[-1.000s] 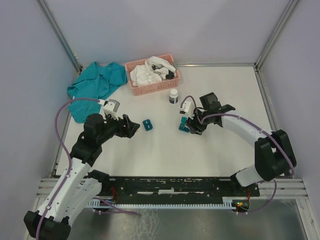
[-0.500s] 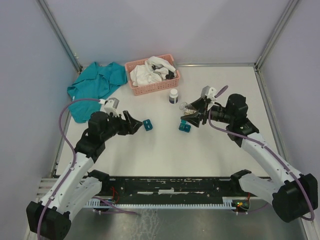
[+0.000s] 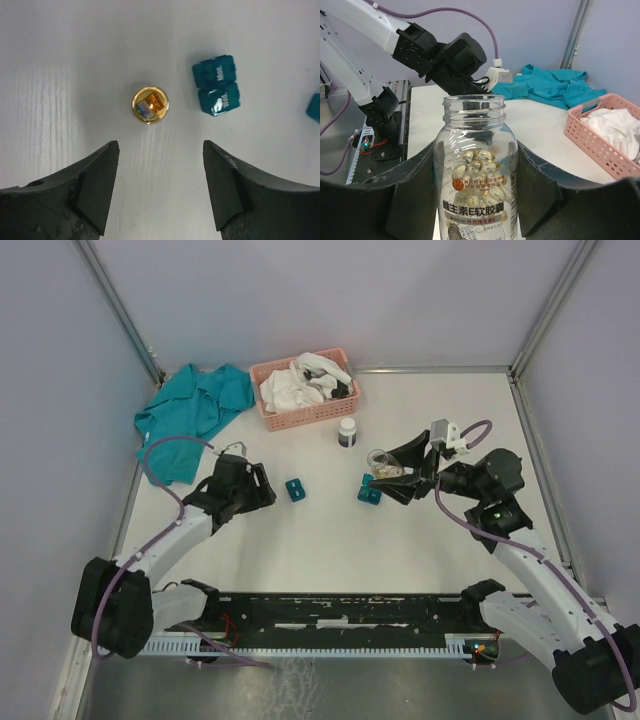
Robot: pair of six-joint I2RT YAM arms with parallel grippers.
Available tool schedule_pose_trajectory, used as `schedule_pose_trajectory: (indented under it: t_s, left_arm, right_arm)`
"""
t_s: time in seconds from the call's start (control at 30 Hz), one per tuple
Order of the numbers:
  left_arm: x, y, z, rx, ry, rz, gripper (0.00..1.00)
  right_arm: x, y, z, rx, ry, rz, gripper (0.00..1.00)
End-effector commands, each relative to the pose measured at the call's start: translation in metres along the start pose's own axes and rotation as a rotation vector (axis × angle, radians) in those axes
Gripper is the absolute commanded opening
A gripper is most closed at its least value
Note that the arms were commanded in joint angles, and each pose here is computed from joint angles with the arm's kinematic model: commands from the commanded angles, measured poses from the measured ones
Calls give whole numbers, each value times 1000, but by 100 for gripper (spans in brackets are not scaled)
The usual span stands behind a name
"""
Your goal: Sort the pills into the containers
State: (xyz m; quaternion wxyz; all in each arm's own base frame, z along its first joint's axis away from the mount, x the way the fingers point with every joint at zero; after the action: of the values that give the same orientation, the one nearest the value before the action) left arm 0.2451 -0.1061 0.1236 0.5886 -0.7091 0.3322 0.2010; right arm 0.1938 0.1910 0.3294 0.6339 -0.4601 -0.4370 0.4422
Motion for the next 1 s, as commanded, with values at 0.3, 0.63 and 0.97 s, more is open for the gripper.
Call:
schedule_pose_trajectory:
  t_s: [0.3, 0.63, 0.97]
  left_arm:
    - [57, -6, 2, 228, -403, 165, 76]
    - [81, -1, -5, 264, -360, 222, 65]
    - [78, 6, -1, 263, -368, 238, 59]
  right_arm:
    - [1, 5, -8, -15, 16, 42, 1]
    - [1, 10, -13, -12, 27, 62, 1]
    - [2, 13, -15, -4, 28, 70, 1]
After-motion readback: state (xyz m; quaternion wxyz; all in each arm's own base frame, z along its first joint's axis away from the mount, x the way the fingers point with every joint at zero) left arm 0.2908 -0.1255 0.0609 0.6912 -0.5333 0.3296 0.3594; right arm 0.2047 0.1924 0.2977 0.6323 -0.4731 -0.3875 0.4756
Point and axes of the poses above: each gripper's point midway between its finger pads, its own x axis out along the fingers, its own z axis along the line the jaws close on, y = z × x, the point moved 5 cm from there along -x, back along the fingers, and after that the axes turned 13 degrees about x, right-handed, at the moved point
